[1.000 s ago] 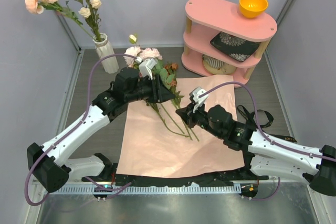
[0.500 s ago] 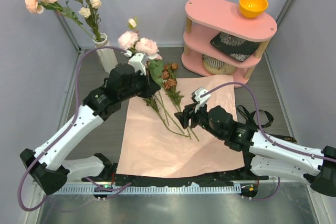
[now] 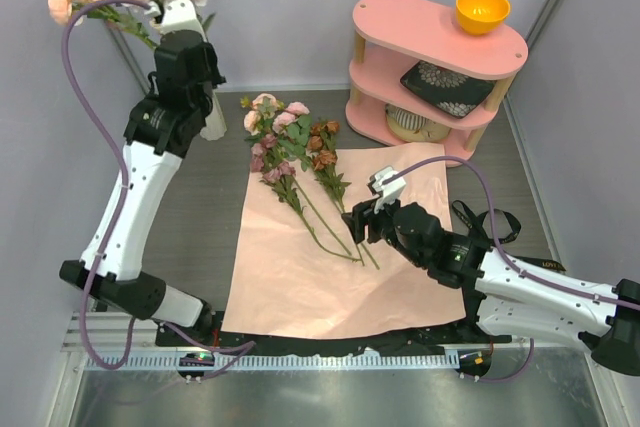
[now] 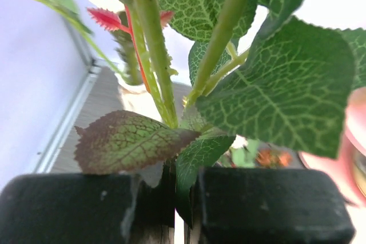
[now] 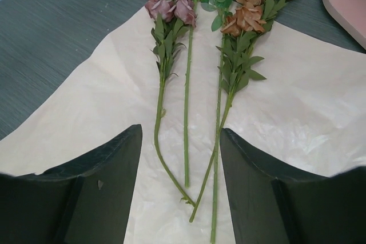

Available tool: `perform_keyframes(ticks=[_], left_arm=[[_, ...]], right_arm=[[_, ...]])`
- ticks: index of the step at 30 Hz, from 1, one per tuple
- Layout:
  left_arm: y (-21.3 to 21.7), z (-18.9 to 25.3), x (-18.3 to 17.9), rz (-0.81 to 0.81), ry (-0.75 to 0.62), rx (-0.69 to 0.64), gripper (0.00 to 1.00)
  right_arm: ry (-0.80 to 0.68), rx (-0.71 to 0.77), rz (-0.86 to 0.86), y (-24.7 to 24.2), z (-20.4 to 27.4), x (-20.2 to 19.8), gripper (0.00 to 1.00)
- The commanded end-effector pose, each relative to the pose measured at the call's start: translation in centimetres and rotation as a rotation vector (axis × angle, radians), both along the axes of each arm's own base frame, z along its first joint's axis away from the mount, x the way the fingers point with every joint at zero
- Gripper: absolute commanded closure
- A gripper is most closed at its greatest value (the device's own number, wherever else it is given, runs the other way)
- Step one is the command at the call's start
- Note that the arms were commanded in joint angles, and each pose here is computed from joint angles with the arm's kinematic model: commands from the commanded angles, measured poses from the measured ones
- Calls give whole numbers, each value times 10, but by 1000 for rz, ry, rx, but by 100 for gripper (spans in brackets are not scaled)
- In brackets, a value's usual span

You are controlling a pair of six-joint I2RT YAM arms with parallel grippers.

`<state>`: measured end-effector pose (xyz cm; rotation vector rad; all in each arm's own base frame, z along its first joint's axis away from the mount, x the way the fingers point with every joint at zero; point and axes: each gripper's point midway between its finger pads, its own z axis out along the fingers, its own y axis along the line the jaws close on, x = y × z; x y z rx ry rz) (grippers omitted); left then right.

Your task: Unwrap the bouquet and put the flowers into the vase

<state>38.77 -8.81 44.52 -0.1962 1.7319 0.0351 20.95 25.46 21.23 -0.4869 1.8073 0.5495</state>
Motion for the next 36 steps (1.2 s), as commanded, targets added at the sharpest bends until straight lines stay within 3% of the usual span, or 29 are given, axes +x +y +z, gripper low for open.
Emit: perform_keyframes(ticks=[1,6,13,21,36], left_arm=[[50,54,25,153,-168,-6,100],[86,113,38,271,-351,-41,100],[114,133,68,343,-405,-22,100],[125,114,106,329,-368,-36,100],[126,56,138,312,-251,-67,100]], right_arm=[[-39,49,-50,-8,29,5,37],[-53,41,-80,-19,35,5,38],[-84,31,-121,-26,43,11,37],[-97,16,-134,-23,46,16,37],[-83,-2,-141,-19,37,19,38]])
